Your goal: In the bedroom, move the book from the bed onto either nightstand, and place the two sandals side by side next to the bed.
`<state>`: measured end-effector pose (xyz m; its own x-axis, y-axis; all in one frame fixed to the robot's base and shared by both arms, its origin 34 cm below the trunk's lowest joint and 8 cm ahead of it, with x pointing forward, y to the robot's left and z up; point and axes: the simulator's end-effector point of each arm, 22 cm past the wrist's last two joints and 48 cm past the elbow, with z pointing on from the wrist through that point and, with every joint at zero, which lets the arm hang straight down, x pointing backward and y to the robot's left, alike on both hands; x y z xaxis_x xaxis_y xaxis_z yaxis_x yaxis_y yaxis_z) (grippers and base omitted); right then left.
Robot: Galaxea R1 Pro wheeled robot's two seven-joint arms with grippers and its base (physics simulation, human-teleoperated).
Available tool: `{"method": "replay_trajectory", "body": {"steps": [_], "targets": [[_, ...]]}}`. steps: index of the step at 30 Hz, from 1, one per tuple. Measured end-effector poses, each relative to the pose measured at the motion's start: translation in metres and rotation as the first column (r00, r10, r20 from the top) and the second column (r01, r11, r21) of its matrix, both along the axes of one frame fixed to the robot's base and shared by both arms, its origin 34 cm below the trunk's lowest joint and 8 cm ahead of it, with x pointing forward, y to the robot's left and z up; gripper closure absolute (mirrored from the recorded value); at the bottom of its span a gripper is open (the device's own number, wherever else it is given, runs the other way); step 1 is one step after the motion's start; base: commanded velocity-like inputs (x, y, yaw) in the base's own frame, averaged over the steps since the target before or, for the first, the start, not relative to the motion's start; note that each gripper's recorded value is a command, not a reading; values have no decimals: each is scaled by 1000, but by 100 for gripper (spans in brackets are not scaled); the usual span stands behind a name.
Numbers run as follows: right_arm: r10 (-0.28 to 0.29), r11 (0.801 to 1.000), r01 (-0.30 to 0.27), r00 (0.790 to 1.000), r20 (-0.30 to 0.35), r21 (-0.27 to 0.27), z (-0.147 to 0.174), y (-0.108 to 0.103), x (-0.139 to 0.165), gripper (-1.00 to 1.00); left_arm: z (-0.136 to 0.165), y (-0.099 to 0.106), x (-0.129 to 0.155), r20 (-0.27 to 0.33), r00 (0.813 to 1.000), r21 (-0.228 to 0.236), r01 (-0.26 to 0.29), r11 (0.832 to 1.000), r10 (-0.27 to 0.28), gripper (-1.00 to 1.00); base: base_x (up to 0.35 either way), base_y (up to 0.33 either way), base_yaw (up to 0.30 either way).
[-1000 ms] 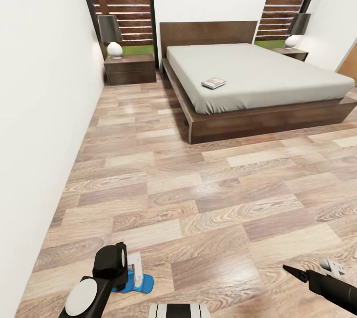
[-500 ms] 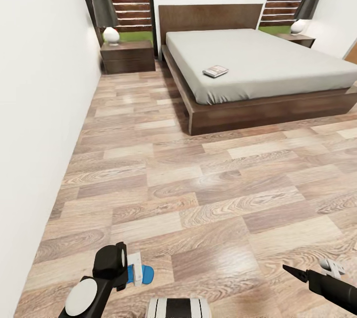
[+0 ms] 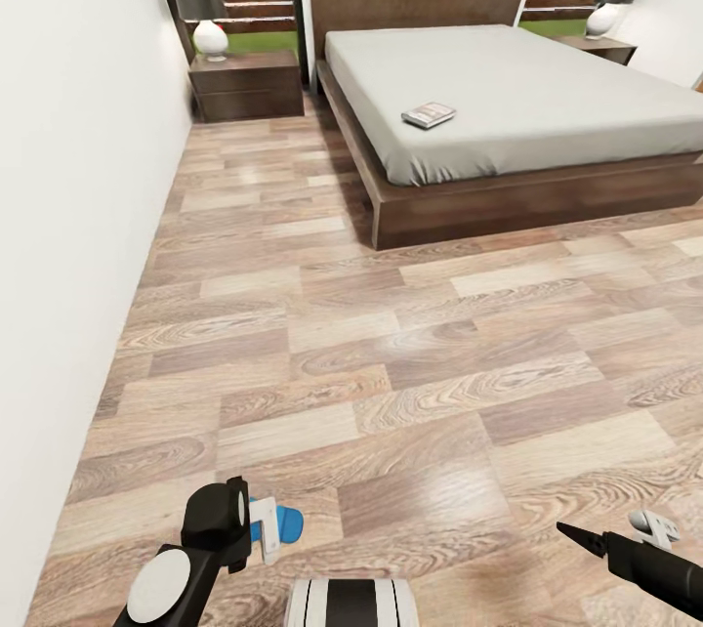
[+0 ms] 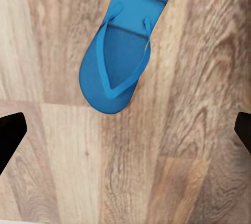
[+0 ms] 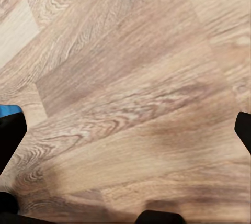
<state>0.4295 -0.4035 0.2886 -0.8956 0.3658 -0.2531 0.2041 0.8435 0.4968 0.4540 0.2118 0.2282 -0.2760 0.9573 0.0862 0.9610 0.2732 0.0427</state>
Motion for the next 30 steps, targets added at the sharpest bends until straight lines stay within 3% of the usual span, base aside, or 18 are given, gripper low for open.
{"method": "replay_trajectory", "body": {"steps": [4, 12, 20, 30], "targets": [[0, 1000, 0, 1000, -16, 0, -6, 0, -3, -100, -7, 1, -1, 0, 1000, 5, 1, 1000, -1, -100, 0, 0, 0], [0, 1000, 0, 1000, -17, 1, -6, 0, -4, -100, -9, 12, 25, 127, 992, 54, 11, 999, -18, -100, 0, 0, 0], [0, 1000, 0, 1000, -17, 1, -6, 0, -4, -100, -28, 22, 28, 201, 978, 113, 30, 993, -53, -100, 0, 0, 0], [0, 1000, 0, 1000, -17, 1, -6, 0, -4, -100, -34, 22, 23, 195, 979, 118, 35, 992, -58, -100, 0, 0, 0]]}}
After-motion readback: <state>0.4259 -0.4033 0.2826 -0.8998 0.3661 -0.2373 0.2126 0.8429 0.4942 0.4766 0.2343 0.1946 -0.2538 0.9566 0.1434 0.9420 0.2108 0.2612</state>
